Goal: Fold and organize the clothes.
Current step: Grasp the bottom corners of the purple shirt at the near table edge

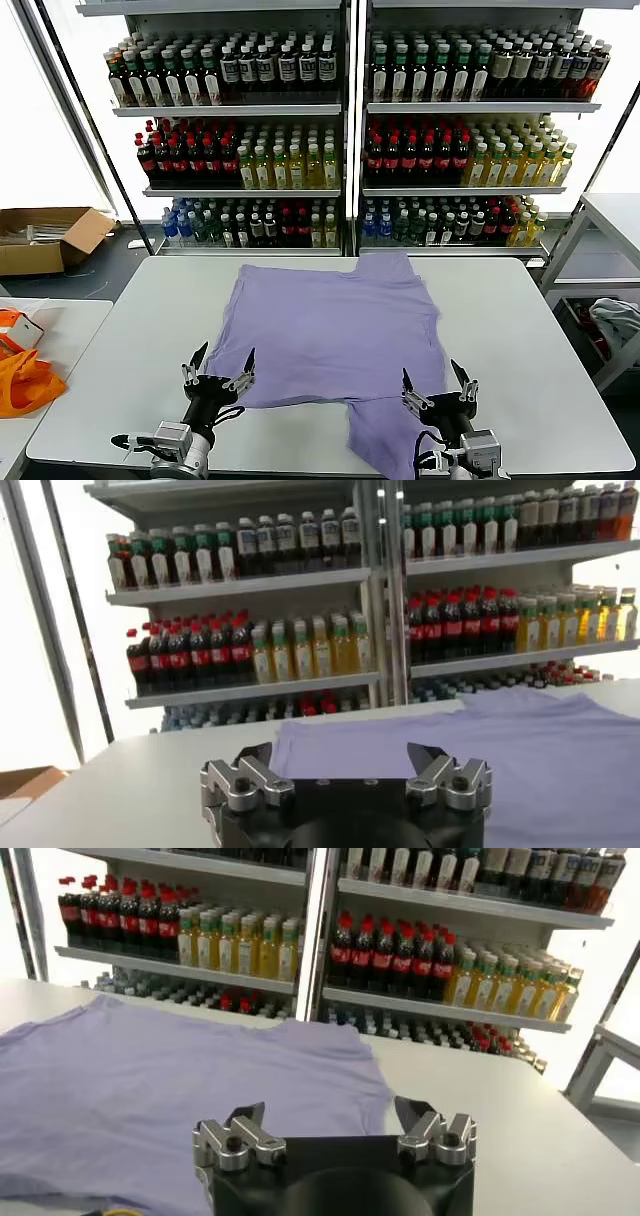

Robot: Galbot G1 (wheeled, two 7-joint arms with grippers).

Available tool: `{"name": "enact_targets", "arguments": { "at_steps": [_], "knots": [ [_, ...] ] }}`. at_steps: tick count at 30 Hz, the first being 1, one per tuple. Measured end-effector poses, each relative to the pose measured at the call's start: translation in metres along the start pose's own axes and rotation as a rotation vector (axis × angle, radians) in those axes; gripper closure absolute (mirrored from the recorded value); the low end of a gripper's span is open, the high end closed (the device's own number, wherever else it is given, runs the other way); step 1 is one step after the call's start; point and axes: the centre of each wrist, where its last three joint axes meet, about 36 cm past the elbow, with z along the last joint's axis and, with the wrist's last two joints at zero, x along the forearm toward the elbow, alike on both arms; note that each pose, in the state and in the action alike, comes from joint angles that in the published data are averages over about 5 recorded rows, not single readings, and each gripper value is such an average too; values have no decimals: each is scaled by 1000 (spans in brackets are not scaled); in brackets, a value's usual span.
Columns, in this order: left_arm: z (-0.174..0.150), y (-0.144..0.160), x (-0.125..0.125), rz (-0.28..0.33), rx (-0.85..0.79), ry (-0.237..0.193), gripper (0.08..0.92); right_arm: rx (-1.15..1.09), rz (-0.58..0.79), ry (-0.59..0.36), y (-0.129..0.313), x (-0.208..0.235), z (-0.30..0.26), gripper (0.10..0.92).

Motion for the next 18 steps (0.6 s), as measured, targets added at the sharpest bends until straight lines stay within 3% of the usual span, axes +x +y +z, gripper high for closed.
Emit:
{"name": "enact_targets", "arguments": {
  "at_steps": [18],
  "knots": [
    [2, 8, -5, 1, -25, 71, 177, -59, -67, 122, -4, 25, -3, 200]
  ]
}}
